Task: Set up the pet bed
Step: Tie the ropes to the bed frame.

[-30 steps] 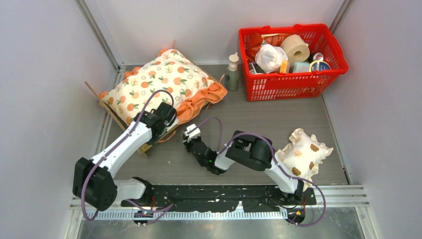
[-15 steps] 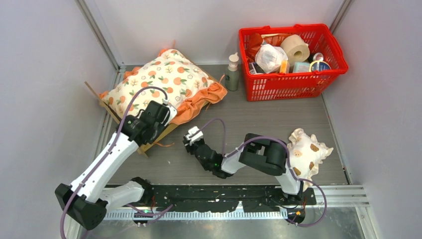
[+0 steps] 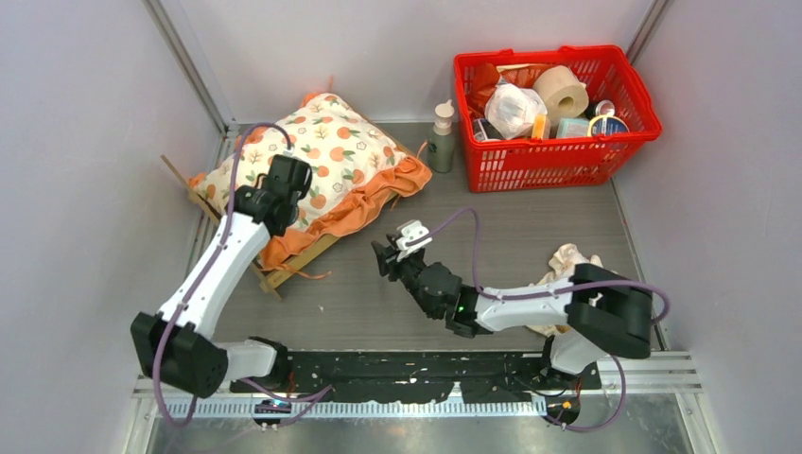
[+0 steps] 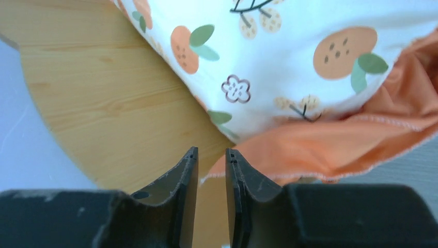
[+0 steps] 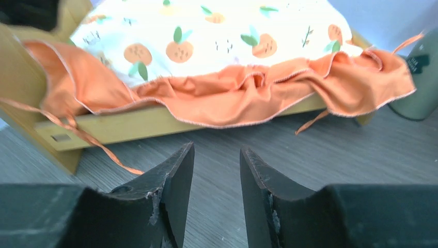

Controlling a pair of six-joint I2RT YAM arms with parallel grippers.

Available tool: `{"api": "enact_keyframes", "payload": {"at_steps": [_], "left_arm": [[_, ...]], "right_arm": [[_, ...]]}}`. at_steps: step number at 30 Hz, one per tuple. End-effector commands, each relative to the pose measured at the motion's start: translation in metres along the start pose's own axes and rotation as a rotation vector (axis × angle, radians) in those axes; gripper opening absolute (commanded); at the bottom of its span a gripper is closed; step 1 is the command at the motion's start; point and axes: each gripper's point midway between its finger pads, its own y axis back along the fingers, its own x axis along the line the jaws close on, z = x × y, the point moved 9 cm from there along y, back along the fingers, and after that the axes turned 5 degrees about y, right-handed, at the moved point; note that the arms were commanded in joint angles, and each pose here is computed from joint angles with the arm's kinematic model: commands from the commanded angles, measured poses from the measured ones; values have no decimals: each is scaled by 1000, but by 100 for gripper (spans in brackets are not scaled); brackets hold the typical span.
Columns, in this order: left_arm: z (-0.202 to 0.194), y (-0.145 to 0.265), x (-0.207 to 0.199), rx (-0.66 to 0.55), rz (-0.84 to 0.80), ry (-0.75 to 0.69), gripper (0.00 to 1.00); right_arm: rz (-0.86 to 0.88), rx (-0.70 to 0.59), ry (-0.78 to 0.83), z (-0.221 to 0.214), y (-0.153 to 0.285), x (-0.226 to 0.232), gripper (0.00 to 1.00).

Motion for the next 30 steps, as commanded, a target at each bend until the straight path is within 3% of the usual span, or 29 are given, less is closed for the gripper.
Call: {"api": "enact_keyframes", "payload": {"at_steps": [1,5,8,13,16,18,21,25,30], "left_arm": [[18,-19,-5,18,41,7,27],[8,-22,-26,123,-108,24,21],[-11,-15,-34,130,-169,50,21],[-35,3,-54,26,-439,174,21],[-41,16,-52,-73,-484,236,22],[-36,33,-35,-170,-445,276,28],[-25,64,4,-298,-296,345,47],[-29,90,55,-306,82,511,59],[-50,108,71,-347,167,645,70]], "right_arm": [[14,-31,-37,30,16,-10,43],[34,-21,-37,42,21,-12,43],[29,-7,-44,45,26,-16,43],[26,-5,-53,49,39,-26,44],[30,-6,-42,56,43,-29,44],[34,2,-39,60,44,-30,44],[-1,17,-71,63,46,-33,51],[-105,36,-125,64,51,-43,58],[-100,23,-82,69,52,-46,62]]}}
